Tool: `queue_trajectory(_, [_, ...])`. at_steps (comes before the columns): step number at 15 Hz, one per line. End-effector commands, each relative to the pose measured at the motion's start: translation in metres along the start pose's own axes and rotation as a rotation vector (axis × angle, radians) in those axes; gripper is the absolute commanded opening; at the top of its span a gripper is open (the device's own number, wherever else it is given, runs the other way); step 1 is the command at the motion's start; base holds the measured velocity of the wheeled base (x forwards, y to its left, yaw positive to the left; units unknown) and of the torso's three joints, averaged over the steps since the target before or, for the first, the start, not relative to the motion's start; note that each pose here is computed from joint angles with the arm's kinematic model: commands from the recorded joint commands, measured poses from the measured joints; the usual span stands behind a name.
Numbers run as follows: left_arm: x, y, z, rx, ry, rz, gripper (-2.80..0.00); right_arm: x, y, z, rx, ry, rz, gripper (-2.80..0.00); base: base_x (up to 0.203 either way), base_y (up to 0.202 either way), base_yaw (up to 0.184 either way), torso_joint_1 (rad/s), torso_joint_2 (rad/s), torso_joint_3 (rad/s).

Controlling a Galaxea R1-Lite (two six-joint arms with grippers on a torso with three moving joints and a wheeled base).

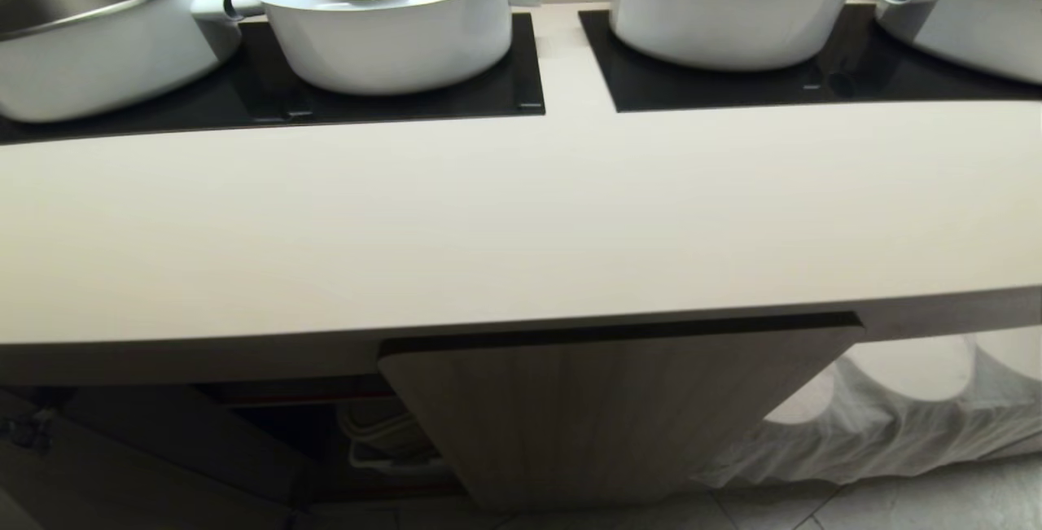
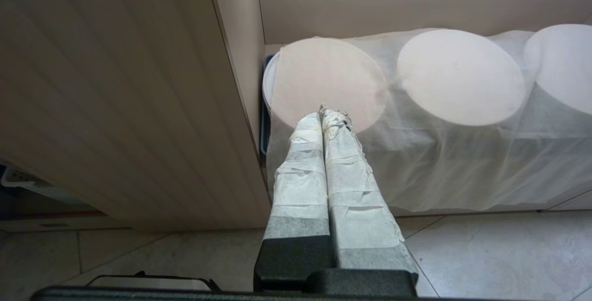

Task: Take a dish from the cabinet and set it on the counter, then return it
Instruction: Put it back into the cabinet

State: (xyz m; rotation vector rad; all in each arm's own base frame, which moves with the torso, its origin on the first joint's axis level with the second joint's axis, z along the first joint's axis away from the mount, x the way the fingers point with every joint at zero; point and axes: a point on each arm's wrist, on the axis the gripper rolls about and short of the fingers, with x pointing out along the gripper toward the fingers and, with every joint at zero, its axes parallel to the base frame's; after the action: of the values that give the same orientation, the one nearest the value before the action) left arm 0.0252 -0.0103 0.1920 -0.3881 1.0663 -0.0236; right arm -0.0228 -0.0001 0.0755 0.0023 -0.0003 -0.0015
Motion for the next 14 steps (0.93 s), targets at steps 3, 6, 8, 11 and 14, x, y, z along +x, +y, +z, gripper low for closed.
queue_trajectory(3, [0.0000,0.0004,-0.0005,-0.004,0.004,0.004,-2.80,0.0001,0.0000,0.0000,0.001,0.002,0.001,-2.80,0.000,0.000,0.000,-0.238,0.52,0.290])
queue_trajectory(6, [-0.0006,0.0005,-0.0007,-0.004,0.001,0.000,-2.80,0.0001,0.0000,0.0000,0.001,0.002,0.001,-2.80,0.000,0.000,0.000,-0.216,0.51,0.288])
queue_trajectory(8, [-0.0006,0.0005,-0.0007,-0.004,0.001,0.000,-2.80,0.0001,0.0000,0.0000,0.001,0.002,0.001,-2.80,0.000,0.000,0.000,-0.208,0.50,0.288])
queue_trajectory(11, [-0.0006,0.0005,-0.0007,-0.004,0.001,0.000,-2.80,0.0001,0.0000,0.0000,0.001,0.002,0.000,-2.80,0.000,0.000,0.000,-0.195,0.49,0.277])
queue_trajectory(14, [-0.0002,0.0005,-0.0008,-0.004,0.004,0.001,-2.80,0.0001,0.0000,0.0000,0.001,0.002,0.001,-2.80,0.000,0.000,0.000,-0.181,0.48,0.289])
